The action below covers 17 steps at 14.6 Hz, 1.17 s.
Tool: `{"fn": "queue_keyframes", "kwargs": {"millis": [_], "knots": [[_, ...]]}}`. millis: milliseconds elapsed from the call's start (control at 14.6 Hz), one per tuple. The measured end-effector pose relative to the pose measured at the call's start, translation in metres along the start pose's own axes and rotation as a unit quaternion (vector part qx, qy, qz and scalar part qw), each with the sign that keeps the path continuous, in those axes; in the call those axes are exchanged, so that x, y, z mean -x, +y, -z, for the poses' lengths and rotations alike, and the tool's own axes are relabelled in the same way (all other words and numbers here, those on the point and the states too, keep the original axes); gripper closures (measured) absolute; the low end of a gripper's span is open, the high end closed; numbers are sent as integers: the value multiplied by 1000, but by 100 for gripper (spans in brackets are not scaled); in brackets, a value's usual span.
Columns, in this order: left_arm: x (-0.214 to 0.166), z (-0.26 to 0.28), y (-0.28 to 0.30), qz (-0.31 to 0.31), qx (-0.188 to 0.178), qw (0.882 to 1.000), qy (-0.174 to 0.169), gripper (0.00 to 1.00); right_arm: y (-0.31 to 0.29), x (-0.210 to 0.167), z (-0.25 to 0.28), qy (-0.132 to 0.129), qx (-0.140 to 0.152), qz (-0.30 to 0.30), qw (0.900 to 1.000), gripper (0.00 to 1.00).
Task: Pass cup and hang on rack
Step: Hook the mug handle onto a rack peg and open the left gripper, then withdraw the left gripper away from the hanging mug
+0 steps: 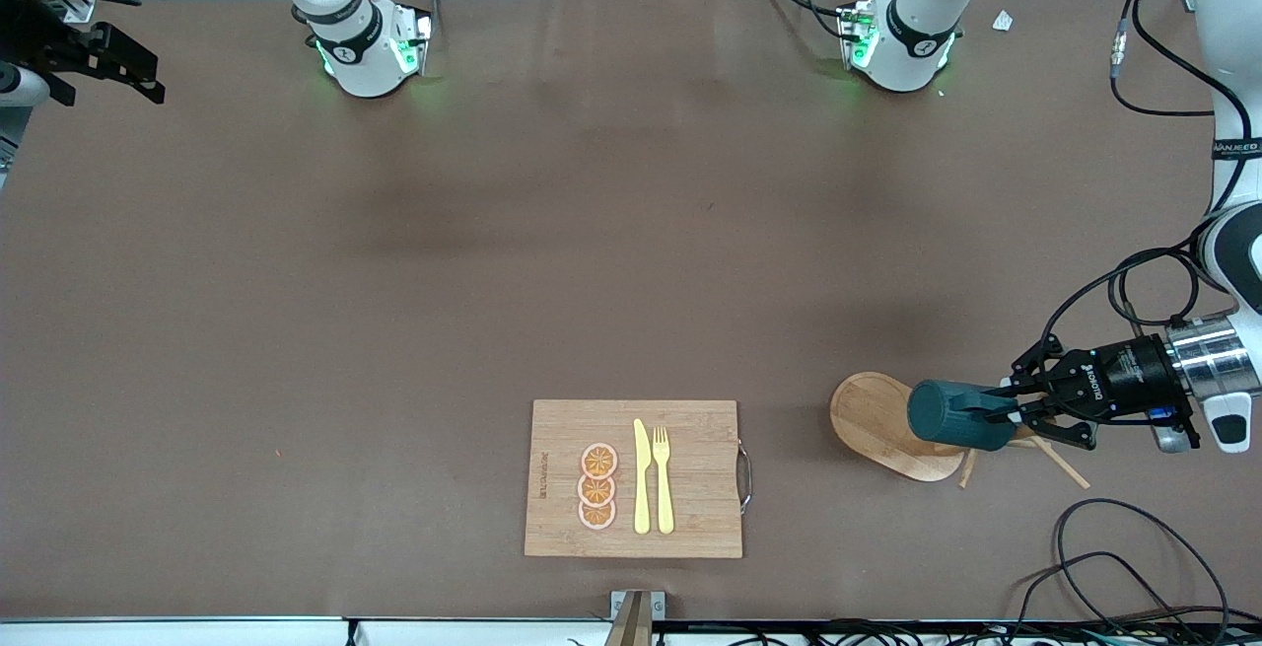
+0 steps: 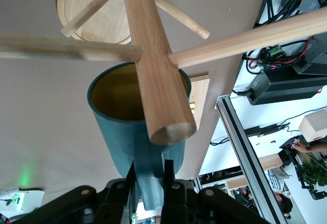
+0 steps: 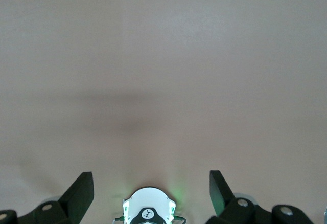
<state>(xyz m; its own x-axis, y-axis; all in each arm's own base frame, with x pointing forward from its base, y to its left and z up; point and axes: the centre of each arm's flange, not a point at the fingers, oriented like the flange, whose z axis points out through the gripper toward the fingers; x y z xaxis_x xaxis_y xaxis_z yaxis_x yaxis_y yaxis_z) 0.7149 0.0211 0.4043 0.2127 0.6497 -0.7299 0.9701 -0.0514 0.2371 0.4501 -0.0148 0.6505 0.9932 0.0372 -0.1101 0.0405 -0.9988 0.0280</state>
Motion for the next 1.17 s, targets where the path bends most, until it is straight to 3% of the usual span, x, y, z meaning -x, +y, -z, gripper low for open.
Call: {"fn": "queue_keyframes", "kwargs": {"millis": [617,892,1166], "knots": [[-3,4,0,2,2,1000,0,76,0,0,0,0,0,0,1000,0],[4,9,1,-4,-4,1000,-7,41,-1,0,0,0,0,1,1000,0],[48,28,5,-39,-16,999,-9,1,-1,0,3,4,0,0,1000,0]]}}
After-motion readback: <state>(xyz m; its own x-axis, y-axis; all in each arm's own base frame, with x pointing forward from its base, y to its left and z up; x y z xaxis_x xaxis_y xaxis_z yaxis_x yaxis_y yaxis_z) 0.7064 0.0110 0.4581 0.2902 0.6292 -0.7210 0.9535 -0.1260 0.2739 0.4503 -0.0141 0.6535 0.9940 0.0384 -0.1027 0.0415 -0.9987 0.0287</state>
